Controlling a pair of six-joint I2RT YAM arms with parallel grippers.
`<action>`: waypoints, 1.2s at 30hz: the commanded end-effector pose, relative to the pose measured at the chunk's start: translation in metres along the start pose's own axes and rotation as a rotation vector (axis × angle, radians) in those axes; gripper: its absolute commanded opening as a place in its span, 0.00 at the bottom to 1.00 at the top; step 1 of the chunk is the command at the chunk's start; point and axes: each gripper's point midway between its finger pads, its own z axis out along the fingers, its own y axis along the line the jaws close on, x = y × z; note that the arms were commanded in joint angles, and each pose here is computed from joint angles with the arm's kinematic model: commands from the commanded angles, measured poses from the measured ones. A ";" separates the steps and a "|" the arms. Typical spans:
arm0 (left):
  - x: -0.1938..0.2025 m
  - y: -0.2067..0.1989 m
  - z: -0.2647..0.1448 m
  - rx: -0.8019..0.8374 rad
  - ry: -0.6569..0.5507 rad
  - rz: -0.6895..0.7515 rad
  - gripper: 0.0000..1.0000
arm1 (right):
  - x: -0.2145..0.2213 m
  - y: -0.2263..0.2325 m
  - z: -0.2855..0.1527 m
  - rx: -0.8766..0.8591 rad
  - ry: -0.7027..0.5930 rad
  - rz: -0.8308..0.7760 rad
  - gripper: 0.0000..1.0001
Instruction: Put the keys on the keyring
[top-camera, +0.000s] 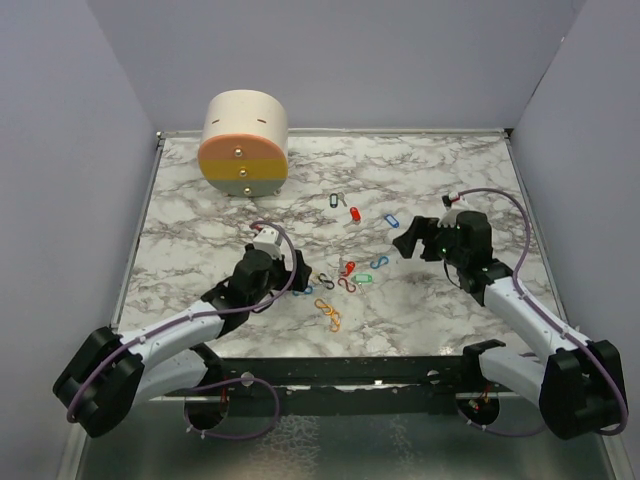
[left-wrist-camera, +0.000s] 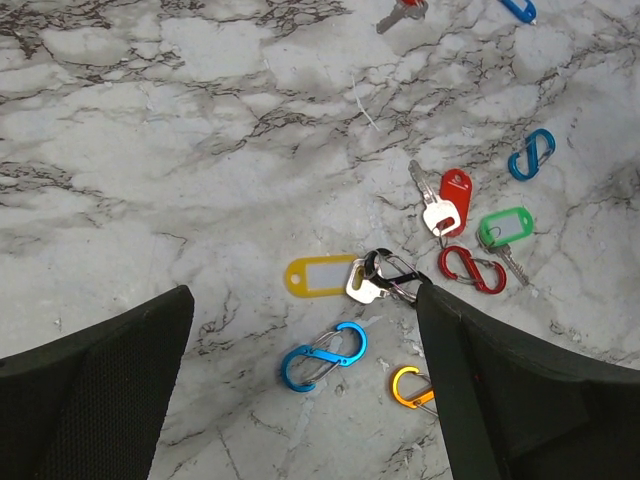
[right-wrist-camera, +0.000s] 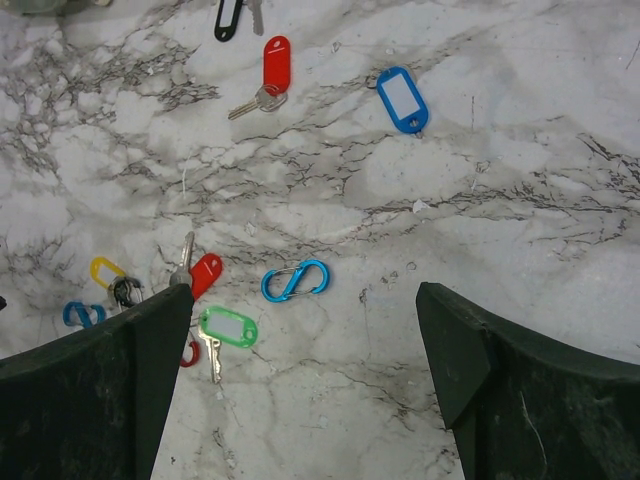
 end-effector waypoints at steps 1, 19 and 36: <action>-0.011 -0.015 0.005 0.040 -0.029 0.012 0.95 | -0.019 0.004 -0.001 0.006 -0.048 -0.026 0.95; 0.046 -0.019 -0.003 0.035 0.103 0.062 0.92 | -0.007 0.032 0.013 -0.021 0.005 -0.066 0.93; 0.069 -0.009 0.005 0.011 0.142 0.054 0.93 | -0.005 0.034 0.011 -0.030 0.002 -0.068 0.93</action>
